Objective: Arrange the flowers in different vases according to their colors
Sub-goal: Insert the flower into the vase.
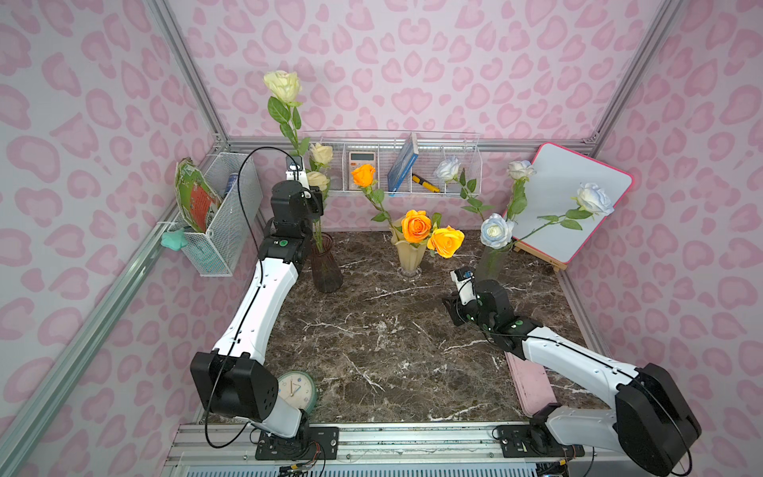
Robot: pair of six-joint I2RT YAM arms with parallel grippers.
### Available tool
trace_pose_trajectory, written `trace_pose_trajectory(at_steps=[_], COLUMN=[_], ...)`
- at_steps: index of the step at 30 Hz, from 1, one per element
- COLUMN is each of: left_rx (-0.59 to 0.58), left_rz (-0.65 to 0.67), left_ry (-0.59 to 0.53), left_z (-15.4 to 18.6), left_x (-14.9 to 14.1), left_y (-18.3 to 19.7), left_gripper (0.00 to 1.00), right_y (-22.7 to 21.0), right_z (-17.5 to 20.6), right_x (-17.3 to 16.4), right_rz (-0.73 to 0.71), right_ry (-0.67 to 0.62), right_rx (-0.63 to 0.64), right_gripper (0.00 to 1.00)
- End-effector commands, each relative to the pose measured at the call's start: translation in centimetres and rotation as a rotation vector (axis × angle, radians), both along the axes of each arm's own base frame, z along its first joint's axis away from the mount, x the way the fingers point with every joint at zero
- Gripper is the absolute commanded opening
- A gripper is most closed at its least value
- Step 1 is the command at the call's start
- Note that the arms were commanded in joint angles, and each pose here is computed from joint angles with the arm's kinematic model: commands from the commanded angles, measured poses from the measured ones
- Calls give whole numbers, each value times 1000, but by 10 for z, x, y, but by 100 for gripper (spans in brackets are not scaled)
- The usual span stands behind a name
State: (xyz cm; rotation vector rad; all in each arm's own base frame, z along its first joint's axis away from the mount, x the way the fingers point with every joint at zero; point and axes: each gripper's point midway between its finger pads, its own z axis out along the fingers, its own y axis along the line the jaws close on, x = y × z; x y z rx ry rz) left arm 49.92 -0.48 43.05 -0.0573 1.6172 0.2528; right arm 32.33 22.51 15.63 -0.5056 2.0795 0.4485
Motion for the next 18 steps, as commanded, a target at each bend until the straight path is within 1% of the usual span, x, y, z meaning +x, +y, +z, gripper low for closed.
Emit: trace_pose_trajectory(at_steps=[1, 3, 4, 5, 7, 10, 11, 13, 18], left_rx=[-1, -12, -18, -25, -45, -65, -66, -62, -76], left_rz=[13, 6, -5, -9, -12, -27, -33, -34, -47], left_ry=[-50, -47, -28, -26, -7, 30, 44, 61, 69], left_z=[-3, -11, -27, -32, -43, -63, -69, -77, -80], left_x=[3, 1, -1, -3, -8, -16, -19, -23, -38], left_y=[2, 1, 0, -1, -1, -4, -6, -10, -18], left_gripper=[0, 0, 0, 0, 13, 17, 21, 25, 38], right_y=[1, 1, 1, 1, 0, -1, -2, -1, -3], right_z=[2, 1, 1, 1, 1, 0, 0, 3, 9], right_x=[3, 3, 3, 3, 2, 0, 0, -2, -5], right_rz=[4, 7, 7, 8, 5, 1, 0, 1, 2], right_ry=[-20, -16, -17, -15, -15, -13, -15, -15, -21], right_rx=[-3, -7, -9, -10, -9, -3, 0, 14, 29], right_gripper=[38, 38, 38, 38, 38, 39, 39, 39, 39])
